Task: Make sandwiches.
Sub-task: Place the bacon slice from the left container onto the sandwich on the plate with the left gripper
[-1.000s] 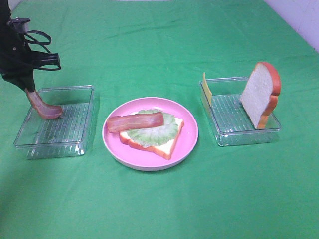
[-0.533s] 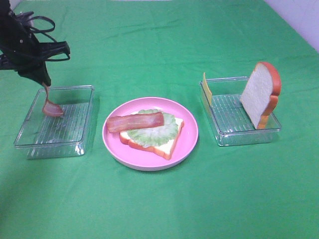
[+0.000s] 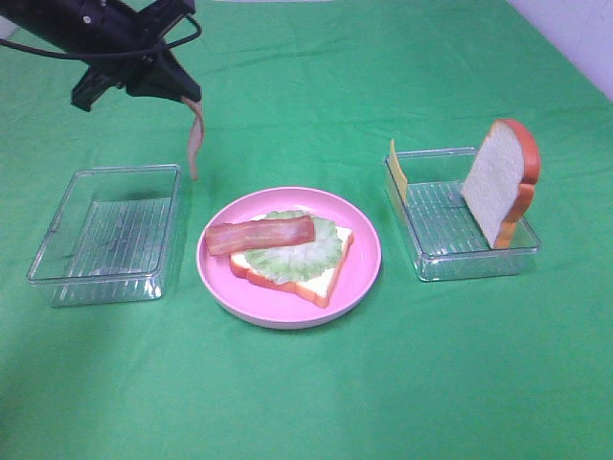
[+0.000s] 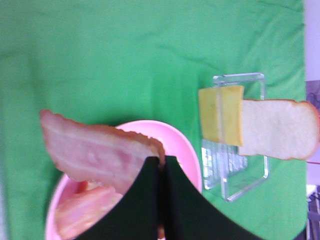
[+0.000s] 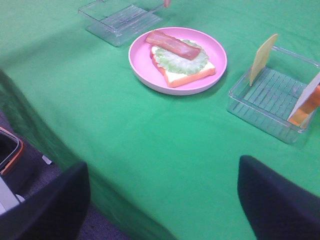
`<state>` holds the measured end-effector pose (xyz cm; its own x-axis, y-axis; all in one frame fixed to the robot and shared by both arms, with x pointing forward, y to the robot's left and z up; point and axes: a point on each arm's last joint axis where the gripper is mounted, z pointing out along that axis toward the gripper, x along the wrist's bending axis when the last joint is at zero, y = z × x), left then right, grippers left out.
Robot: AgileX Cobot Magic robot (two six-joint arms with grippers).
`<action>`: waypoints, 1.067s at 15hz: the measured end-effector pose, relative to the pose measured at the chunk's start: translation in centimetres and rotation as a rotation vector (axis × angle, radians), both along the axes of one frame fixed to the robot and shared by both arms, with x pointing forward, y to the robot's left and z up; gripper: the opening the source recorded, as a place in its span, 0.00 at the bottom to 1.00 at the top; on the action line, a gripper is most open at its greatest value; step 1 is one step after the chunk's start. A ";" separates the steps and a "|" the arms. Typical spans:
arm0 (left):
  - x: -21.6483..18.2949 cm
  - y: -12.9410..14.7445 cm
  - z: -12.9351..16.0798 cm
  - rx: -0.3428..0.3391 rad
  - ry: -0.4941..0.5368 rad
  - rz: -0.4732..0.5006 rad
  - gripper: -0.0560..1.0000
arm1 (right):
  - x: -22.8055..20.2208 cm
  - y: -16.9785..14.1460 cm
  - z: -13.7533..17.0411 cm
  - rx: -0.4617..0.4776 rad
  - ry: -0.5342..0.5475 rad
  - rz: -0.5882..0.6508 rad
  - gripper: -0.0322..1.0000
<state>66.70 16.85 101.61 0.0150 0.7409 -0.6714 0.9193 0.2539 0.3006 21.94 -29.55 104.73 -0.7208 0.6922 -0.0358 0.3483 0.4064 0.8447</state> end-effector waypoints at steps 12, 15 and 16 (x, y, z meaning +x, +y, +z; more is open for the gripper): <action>-3.6 -11.5 -5.4 -0.131 0.092 -0.329 0.05 | 0.0 0.0 0.0 0.000 0.000 0.000 0.77; -3.7 -10.5 -6.8 0.051 0.088 -0.394 0.05 | 0.0 0.0 0.0 0.000 0.000 0.000 0.77; -3.7 -9.7 -7.3 0.154 0.098 -0.401 0.05 | 0.0 0.0 0.0 0.000 0.000 0.000 0.77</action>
